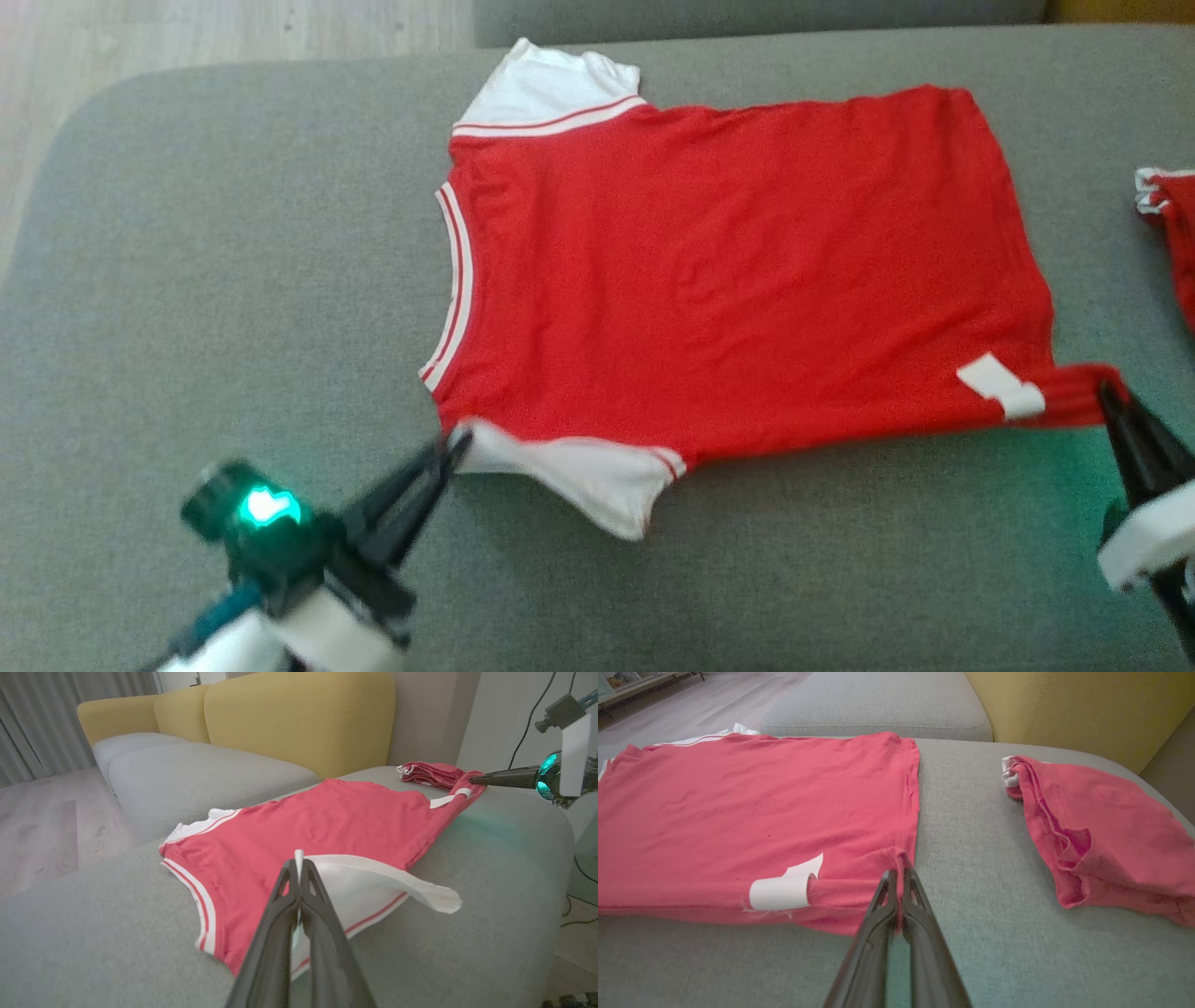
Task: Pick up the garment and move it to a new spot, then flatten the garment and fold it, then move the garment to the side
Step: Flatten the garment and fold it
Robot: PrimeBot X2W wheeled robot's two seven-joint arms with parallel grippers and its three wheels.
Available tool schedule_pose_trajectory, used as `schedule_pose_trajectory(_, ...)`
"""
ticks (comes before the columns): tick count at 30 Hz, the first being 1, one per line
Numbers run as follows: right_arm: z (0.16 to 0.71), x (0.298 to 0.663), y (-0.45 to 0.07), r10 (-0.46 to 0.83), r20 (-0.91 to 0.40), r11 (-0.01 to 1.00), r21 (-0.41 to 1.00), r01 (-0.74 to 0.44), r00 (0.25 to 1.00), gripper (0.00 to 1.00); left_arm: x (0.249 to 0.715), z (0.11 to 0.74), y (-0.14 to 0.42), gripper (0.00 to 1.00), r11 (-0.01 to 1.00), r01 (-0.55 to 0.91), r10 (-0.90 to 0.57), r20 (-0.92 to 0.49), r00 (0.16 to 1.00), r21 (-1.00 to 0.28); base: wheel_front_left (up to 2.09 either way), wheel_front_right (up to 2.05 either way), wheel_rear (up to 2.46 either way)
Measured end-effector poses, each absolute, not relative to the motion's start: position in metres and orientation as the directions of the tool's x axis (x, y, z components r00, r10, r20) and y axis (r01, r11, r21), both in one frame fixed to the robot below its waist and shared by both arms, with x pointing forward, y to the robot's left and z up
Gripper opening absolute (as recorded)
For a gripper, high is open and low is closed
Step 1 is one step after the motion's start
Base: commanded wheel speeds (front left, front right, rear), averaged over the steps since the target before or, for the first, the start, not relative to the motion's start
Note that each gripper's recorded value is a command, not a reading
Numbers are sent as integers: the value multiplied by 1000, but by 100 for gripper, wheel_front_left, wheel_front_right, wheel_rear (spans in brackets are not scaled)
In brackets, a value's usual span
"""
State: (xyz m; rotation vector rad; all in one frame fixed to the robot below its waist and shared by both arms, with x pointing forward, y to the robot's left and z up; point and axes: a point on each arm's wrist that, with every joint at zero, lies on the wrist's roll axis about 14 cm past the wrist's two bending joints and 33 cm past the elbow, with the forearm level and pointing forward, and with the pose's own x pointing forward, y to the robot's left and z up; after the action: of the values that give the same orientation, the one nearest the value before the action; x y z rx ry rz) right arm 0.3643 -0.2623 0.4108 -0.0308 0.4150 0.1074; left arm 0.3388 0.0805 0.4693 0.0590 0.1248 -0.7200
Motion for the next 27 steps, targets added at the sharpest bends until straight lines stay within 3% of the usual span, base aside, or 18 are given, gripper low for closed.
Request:
schedule_pose_trajectory(11,415,438,-256,98,-404,993,-15,-114,910,0,441,487,75,0,746,656,-652,-73,754,112,0,0,0)
schedule_pose_trajectory(20,413,473,-260,87,-385,991,-57,-117,919,0,486,490,66,0,744,652,-652,-56,756,147,0,0,0)
schedule_pose_trajectory(21,413,474,-259,91,-384,991,-59,-122,919,25,488,488,67,4,746,649,-648,-61,759,147,0,0,0)
schedule_pose_trajectory(22,414,476,-259,90,-373,991,-56,-119,923,100,490,486,68,45,750,646,-644,-66,762,145,0,0,0)
schedule_pose_trajectory(23,415,477,-260,86,-359,992,-52,-111,929,100,491,483,68,100,753,642,-639,-72,766,143,0,0,0)
schedule_pose_trajectory(27,419,477,-257,92,-310,993,-41,-110,946,100,496,488,68,100,779,616,-615,-50,787,119,0,0,0)
